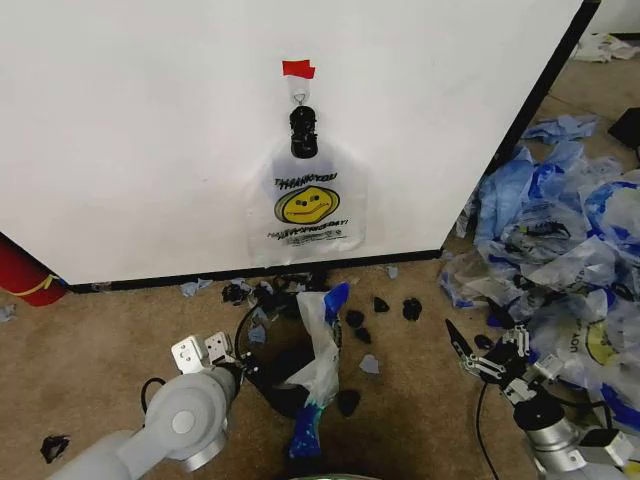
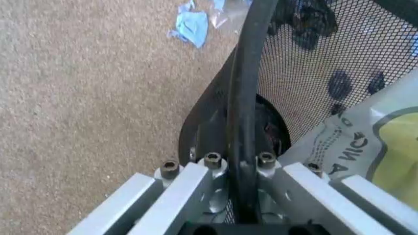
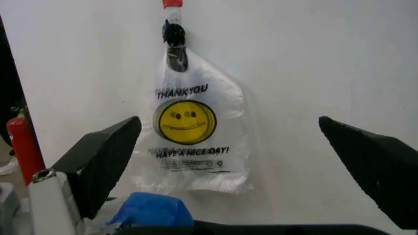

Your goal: Pick up the garbage bag from the wall and place it over the trash bin.

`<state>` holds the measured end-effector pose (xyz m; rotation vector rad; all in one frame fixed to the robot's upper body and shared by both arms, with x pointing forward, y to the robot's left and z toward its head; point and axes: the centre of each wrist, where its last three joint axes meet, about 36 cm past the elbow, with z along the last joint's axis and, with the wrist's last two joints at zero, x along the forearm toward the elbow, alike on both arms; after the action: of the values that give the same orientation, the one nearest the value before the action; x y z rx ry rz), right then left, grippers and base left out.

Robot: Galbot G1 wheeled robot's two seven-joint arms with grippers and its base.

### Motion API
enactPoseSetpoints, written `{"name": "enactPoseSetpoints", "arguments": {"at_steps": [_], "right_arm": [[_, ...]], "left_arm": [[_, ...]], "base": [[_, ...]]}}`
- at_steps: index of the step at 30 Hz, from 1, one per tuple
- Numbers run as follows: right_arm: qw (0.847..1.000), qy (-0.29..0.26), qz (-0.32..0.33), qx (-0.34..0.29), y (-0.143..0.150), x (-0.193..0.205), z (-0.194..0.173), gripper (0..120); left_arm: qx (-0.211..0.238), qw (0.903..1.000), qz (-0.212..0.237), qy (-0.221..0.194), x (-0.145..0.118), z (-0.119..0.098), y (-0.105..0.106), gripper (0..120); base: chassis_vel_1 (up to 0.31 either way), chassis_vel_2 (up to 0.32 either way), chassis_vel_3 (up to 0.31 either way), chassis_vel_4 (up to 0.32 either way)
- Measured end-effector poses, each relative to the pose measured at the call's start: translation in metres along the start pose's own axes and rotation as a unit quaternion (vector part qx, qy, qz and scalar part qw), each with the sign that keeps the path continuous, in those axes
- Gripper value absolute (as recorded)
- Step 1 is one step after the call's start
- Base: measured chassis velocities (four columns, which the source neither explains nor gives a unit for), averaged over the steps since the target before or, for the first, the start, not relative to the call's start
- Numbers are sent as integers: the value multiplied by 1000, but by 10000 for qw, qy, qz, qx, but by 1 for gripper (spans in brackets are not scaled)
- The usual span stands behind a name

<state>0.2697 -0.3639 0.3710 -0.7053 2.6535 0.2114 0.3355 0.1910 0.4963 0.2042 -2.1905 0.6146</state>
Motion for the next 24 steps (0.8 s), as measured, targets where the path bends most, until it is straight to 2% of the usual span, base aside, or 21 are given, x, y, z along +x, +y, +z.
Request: {"name": "enactPoseSetpoints", "arguments": {"at_steps": [5,10,24], "right_arm": [[10000,-1,9,8,0,-1,0,100],[10000,20,11,15,-1,0,0,100],[10000,52,16,23,-2,-2,7,100]], "left_arm": [[23,10000,-22,82,-4,10,1,3],[64,9999,-34,70,-11,15,1,0],[284,9993,224,-109,-14,11,-3,0]], "base": [[0,0,0,0],[0,0,0,0],[0,0,0,0]]}}
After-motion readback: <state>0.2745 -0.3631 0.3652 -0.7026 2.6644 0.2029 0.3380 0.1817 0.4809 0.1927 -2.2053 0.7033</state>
